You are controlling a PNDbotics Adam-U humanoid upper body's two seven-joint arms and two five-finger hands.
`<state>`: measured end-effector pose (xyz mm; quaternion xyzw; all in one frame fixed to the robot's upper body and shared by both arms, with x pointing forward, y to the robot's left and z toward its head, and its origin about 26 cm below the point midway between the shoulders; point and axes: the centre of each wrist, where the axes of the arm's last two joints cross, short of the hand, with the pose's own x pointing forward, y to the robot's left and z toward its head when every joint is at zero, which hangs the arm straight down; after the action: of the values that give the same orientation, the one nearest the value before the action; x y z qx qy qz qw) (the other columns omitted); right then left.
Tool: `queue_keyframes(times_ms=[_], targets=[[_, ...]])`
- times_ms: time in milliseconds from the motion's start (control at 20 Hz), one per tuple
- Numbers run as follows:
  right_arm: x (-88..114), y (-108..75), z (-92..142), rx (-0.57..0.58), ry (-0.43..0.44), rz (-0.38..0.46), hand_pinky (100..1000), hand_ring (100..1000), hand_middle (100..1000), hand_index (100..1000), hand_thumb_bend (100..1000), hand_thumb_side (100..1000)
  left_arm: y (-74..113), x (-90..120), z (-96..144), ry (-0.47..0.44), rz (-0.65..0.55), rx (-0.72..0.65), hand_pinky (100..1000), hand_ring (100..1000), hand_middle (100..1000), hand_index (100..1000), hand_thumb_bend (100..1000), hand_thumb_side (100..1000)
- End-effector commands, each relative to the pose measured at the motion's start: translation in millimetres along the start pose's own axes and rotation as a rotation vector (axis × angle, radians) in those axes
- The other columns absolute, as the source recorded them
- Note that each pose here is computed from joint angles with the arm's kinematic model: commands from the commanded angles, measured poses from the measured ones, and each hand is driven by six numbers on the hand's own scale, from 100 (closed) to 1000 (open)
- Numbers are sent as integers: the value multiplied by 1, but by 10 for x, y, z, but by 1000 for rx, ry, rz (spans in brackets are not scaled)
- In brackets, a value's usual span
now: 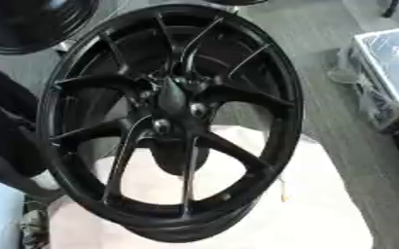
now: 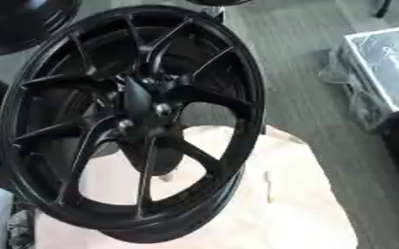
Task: Pull the pin out of the wheel hub.
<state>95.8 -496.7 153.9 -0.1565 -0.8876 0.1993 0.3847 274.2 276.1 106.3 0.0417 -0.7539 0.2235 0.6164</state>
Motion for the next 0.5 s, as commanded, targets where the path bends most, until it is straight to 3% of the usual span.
queue_keyframes(times_ms=[50,150,200,350,500], targets=[[82,-50,130,16,36,65,1000,928,963,1000,202,468,-30,136,-37,-55,-7,-26,689,708,636,787,375,1000],[101,-33,236,12,71,84,1000,948,987,1000,313,492,-58,160,-48,-63,-8,-42,690,708,636,788,372,1000],[98,-3,287,12,79,90,1000,956,999,1000,383,437,-69,170,-51,-66,-9,-51,689,709,636,788,371,1000],[58,140,426,22,83,101,1000,961,1000,1000,411,273,-102,189,-58,-69,-11,-73,689,709,637,788,377,1000],[18,300,554,33,81,115,1000,967,1000,1000,399,190,-123,207,-62,-73,-13,-89,689,708,637,788,374,1000]])
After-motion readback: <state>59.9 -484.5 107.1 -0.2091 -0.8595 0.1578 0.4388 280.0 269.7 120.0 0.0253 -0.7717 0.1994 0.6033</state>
